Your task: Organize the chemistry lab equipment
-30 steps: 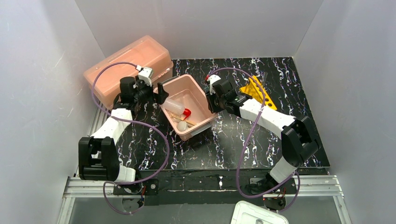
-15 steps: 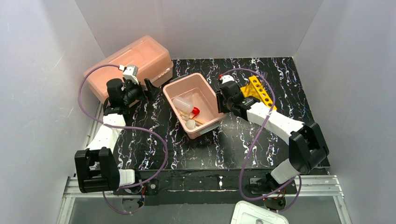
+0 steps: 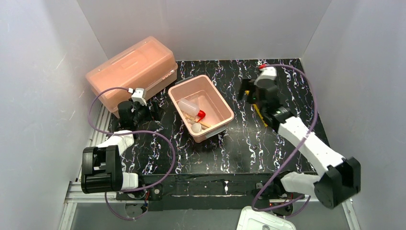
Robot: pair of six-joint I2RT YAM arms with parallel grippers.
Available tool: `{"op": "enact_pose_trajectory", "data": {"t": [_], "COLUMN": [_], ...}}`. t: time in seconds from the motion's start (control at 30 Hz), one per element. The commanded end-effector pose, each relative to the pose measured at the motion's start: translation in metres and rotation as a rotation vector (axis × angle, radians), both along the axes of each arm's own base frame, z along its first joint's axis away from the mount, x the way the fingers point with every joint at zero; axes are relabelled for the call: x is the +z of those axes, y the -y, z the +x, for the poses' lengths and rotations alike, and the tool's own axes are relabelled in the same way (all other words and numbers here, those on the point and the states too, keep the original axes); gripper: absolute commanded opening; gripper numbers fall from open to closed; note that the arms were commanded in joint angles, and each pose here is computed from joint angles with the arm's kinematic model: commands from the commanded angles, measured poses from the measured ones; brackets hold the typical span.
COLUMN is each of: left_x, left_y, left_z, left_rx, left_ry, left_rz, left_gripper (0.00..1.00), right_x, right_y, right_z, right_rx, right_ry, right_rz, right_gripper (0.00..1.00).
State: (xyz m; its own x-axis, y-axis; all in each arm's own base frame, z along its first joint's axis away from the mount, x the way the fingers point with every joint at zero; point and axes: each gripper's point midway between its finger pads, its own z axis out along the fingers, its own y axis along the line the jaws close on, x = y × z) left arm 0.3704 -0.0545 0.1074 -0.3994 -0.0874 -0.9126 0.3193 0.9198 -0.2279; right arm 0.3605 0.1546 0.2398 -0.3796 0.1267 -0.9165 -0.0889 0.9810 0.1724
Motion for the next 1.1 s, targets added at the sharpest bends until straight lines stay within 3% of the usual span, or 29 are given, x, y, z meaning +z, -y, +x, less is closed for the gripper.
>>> {"op": "enact_pose_trajectory", "data": {"t": [0.0,0.17,0.37,0.57,0.77,0.9,1.0,1.07], "left_x": [0.011,0.006,-0.008,-0.022,-0.039,-0.044,-0.049,-0.050], "left_y": [-0.017,-0.023,-0.034,-0.047,-0.047,-0.045,-0.044,-0.048], "left_z": [0.009,0.000,-0.007,-0.012,-0.014,-0.014,-0.013,-0.006], "left_rx": [0.069,0.092,0.155,0.221,0.229,0.208,0.194,0.217], "left_ry": [0.093,0.061,-0.008,0.122,0.199,0.168,0.120,0.098], "left_rz": [0.036,0.044,0.060,0.098,0.091,0.097,0.104,0.100], "left_gripper": [0.99,0.99,0.99,0.99,0.99,0.99,0.99,0.99], "right_x": [0.025,-0.006,-0.072,-0.103,-0.113,-0.120,-0.117,-0.127], "right_y": [0.083,0.179,0.221,0.221,0.210,0.183,0.183,0.183], "right_z": [0.008,-0.004,-0.013,-0.019,-0.021,-0.012,-0.004,0.001], "right_rx": [-0.247,-0.551,-0.677,-0.641,-0.560,-0.372,-0.365,-0.360], "right_ry": [0.195,0.284,0.272,0.208,0.315,0.305,0.346,0.265], "right_rz": [-0.004,-0.076,-0.060,-0.116,-0.087,-0.123,-0.131,-0.123], "right_gripper": [0.98,0.98,0.98,0.98,0.99,0.98,0.98,0.99]}}
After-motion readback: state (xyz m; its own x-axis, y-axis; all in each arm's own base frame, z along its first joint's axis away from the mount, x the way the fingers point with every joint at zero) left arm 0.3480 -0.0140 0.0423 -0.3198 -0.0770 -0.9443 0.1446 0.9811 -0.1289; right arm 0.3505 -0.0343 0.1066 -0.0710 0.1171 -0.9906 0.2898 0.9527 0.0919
